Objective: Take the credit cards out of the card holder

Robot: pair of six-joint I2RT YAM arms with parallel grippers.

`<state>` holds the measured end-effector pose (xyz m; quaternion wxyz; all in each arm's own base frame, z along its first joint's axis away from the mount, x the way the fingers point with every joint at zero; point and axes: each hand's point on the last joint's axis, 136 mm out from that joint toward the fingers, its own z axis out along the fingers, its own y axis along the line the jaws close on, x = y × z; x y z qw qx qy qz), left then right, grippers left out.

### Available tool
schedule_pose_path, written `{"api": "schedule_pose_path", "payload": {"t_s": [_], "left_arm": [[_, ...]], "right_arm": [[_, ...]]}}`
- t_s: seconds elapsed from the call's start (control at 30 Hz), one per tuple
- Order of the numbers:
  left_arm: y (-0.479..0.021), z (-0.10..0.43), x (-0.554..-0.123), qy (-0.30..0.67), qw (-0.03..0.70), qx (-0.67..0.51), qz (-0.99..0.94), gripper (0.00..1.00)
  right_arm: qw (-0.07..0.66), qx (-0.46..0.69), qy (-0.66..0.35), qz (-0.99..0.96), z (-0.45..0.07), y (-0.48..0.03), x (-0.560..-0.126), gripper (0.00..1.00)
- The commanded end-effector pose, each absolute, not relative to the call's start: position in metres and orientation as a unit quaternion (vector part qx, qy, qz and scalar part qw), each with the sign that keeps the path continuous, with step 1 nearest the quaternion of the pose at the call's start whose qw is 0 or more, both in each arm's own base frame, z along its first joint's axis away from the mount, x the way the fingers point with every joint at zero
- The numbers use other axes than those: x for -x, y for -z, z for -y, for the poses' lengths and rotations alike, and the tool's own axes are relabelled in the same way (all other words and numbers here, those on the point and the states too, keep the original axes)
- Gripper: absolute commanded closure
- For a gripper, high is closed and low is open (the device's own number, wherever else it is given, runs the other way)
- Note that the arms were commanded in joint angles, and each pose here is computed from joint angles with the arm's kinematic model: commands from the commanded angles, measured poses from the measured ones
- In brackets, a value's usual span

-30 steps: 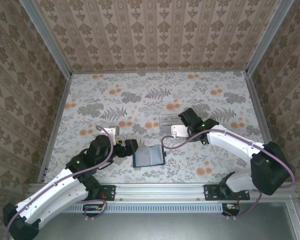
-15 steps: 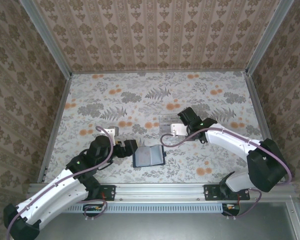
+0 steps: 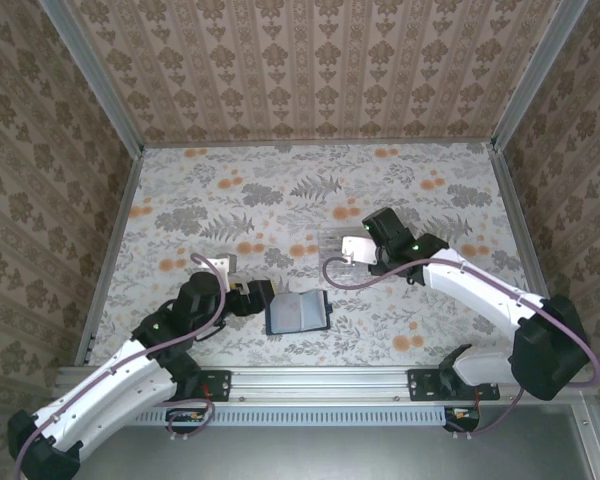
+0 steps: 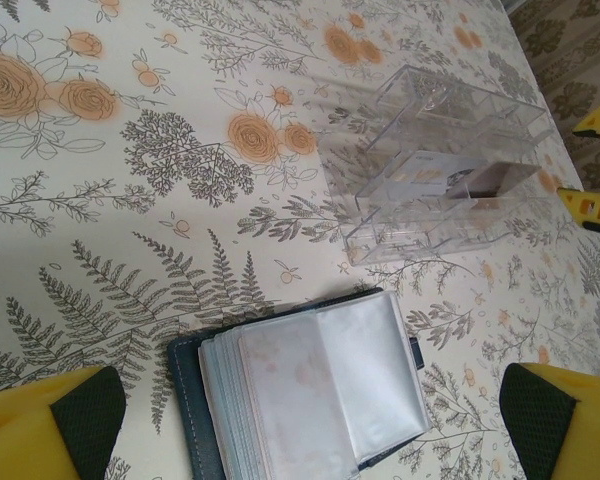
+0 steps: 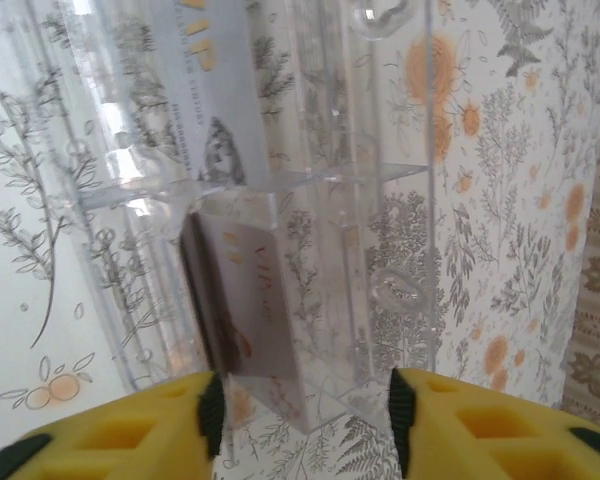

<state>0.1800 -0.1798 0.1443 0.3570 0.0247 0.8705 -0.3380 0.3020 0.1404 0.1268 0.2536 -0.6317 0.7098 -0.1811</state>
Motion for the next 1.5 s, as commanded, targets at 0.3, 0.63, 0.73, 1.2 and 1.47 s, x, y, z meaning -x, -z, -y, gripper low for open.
{"api": "schedule_pose_path", "payload": {"t_s": [0.3, 0.63, 0.73, 1.2, 1.47], "left_arm": [[-0.144, 0.179, -0.18, 0.343, 0.358, -0.026, -0.868, 0.0], [-0.144, 0.177, -0.18, 0.343, 0.359, -0.024, -0.868, 0.0], [-0.144, 0.177, -0.18, 0.343, 0.359, -0.023, -0.868, 0.0], [-0.142, 0.177, -0.181, 0.347, 0.357, -0.021, -0.867, 0.0], [-0.141, 0.176, -0.181, 0.346, 0.356, -0.02, -0.868, 0.0]], "right_arm": [[0.212, 0.64, 0.175, -0.718, -0.134, -0.096, -0.295, 0.45], [0.212, 0.624, 0.196, -0.726, -0.139, -0.091, -0.318, 0.47], [0.225, 0.61, 0.207, -0.731, -0.138, -0.1, -0.328, 0.48], [0.235, 0.587, 0.241, -0.736, -0.132, -0.106, -0.347, 0.5], [0.244, 0.573, 0.246, -0.742, -0.133, -0.113, -0.353, 0.5]]}}
